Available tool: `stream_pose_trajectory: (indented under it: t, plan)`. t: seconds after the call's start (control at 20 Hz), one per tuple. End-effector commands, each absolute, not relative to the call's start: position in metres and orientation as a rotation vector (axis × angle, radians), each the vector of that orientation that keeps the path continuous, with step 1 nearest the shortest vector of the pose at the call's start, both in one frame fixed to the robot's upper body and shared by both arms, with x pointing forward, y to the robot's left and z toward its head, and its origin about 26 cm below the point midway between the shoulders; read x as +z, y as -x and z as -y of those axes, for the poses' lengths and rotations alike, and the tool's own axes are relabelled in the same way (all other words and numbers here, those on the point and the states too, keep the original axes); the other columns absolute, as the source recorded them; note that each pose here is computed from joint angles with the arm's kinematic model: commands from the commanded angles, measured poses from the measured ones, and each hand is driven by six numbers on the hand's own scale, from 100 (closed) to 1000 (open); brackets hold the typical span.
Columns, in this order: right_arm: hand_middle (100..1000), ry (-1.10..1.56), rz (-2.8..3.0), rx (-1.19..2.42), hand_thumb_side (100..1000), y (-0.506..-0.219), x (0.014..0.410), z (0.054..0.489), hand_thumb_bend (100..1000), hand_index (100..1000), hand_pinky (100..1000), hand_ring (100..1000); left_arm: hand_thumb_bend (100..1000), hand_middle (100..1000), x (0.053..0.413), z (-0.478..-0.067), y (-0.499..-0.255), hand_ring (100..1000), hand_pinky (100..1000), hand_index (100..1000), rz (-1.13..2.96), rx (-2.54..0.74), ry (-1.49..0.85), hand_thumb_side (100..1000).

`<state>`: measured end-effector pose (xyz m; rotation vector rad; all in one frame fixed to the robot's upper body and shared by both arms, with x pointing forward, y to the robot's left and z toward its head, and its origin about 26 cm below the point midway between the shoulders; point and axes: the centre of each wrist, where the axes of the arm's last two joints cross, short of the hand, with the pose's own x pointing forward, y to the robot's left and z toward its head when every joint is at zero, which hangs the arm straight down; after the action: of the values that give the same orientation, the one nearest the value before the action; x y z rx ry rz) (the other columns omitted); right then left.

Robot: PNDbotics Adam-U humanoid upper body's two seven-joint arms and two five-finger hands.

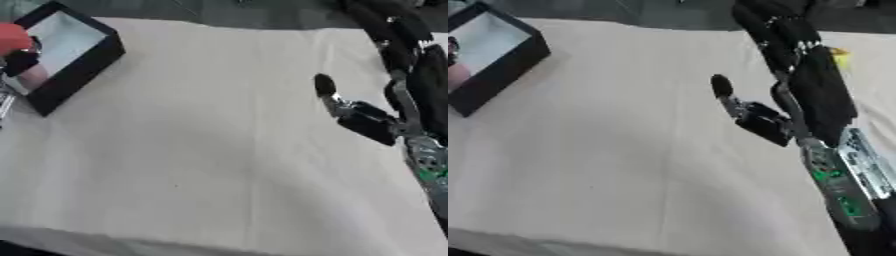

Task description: Pick up the objects with one hand, pass them to the other hand, and then place them into the box on the other side of the table.

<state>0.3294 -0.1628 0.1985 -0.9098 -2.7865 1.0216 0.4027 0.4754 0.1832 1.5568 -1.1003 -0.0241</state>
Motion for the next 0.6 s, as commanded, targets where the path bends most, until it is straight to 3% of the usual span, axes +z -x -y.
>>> stream_pose_trajectory:
  t: [0.05, 0.1, 0.15, 0.3, 0.4, 0.6]
  plan:
    - [899, 0.920, 2.808, 0.982, 166, -0.327, 0.207, 0.167, 188, 957, 909, 870, 710, 910, 0.205, -0.502, -0.397, 1000, 781, 849, 0.997, 0.064, -1.701, 634]
    - [898, 0.924, 2.800, 0.982, 167, -0.327, 0.206, 0.168, 186, 957, 908, 870, 728, 916, 0.207, -0.500, -0.400, 1000, 786, 856, 0.993, 0.074, -1.720, 642]
    - [898, 0.930, 2.794, 0.983, 165, -0.327, 0.206, 0.170, 191, 958, 907, 869, 851, 960, 0.211, -0.496, -0.402, 1000, 824, 889, 1.005, 0.078, -1.740, 719]
    - [897, 0.963, 2.777, 0.986, 162, -0.329, 0.206, 0.175, 201, 958, 907, 868, 900, 985, 0.228, -0.480, -0.407, 1000, 835, 900, 1.136, 0.080, -1.783, 749]
    - [897, 0.988, 2.763, 0.980, 161, -0.331, 0.208, 0.179, 199, 959, 902, 867, 862, 982, 0.240, -0.472, -0.406, 1000, 825, 881, 1.226, 0.090, -1.782, 700]
    - [912, 1.082, 2.646, 0.927, 237, -0.346, 0.209, 0.204, 100, 962, 882, 872, 667, 901, 0.260, -0.444, -0.410, 1000, 756, 820, 1.424, 0.040, -1.732, 582]
